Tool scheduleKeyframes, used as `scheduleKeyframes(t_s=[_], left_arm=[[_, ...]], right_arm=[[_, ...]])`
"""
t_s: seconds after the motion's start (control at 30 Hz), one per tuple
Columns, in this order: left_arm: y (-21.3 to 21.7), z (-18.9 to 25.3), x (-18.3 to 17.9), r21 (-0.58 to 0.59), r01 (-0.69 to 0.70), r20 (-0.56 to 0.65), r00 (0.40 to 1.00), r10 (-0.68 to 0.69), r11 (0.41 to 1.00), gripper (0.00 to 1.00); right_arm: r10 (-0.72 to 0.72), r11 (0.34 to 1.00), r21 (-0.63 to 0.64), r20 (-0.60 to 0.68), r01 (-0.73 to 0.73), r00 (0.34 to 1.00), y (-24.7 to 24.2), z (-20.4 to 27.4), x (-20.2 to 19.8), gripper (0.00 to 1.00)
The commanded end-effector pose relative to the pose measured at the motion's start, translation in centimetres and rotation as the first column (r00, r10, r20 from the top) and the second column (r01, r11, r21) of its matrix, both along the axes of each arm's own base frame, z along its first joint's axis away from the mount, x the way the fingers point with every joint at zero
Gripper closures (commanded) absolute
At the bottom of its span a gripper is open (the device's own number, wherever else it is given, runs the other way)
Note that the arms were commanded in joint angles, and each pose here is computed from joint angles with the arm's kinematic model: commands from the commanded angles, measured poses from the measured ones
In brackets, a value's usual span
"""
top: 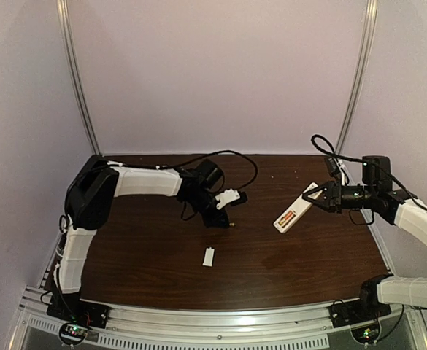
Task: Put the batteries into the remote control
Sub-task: Pick up the battery from the center of the board.
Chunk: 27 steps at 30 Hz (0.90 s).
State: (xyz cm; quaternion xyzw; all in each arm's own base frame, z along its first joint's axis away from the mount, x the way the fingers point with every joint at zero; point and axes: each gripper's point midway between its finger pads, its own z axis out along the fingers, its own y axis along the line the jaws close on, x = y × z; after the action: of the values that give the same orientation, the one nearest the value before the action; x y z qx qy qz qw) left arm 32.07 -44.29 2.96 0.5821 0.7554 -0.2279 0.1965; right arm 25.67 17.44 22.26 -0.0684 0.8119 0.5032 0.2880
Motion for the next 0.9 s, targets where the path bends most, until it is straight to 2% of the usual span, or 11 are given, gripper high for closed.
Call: scheduleKeyframes(t_s=[0.0,0.2,0.47,0.87], left_arm=[[2.9,4.7,1.3,-0.096,-0.166,0.005,0.986,0.167,0.981,1.0],[6.3,6.3,-0.9,-0.092,-0.272,-0.016,0.962,0.272,0.958,1.0],[10.6,3.7,-4.2,0.02,-0.34,-0.068,0.938,0.341,0.94,1.0],[14.1,-0.1,-2.5,0.139,-0.452,-0.054,0.885,0.463,0.881,0.99]], right_arm=[[0.131,0.989,0.053,0.163,-0.141,0.978,2.7,3.9,-1.8,1.0],[0.209,0.973,0.042,0.249,-0.226,0.946,5.0,5.7,-3.3,1.0],[0.239,0.966,0.033,0.244,-0.255,0.94,6.1,5.4,-3.6,1.0],[0.251,0.965,0.022,0.226,-0.262,0.941,7.2,4.9,-3.5,1.0]])
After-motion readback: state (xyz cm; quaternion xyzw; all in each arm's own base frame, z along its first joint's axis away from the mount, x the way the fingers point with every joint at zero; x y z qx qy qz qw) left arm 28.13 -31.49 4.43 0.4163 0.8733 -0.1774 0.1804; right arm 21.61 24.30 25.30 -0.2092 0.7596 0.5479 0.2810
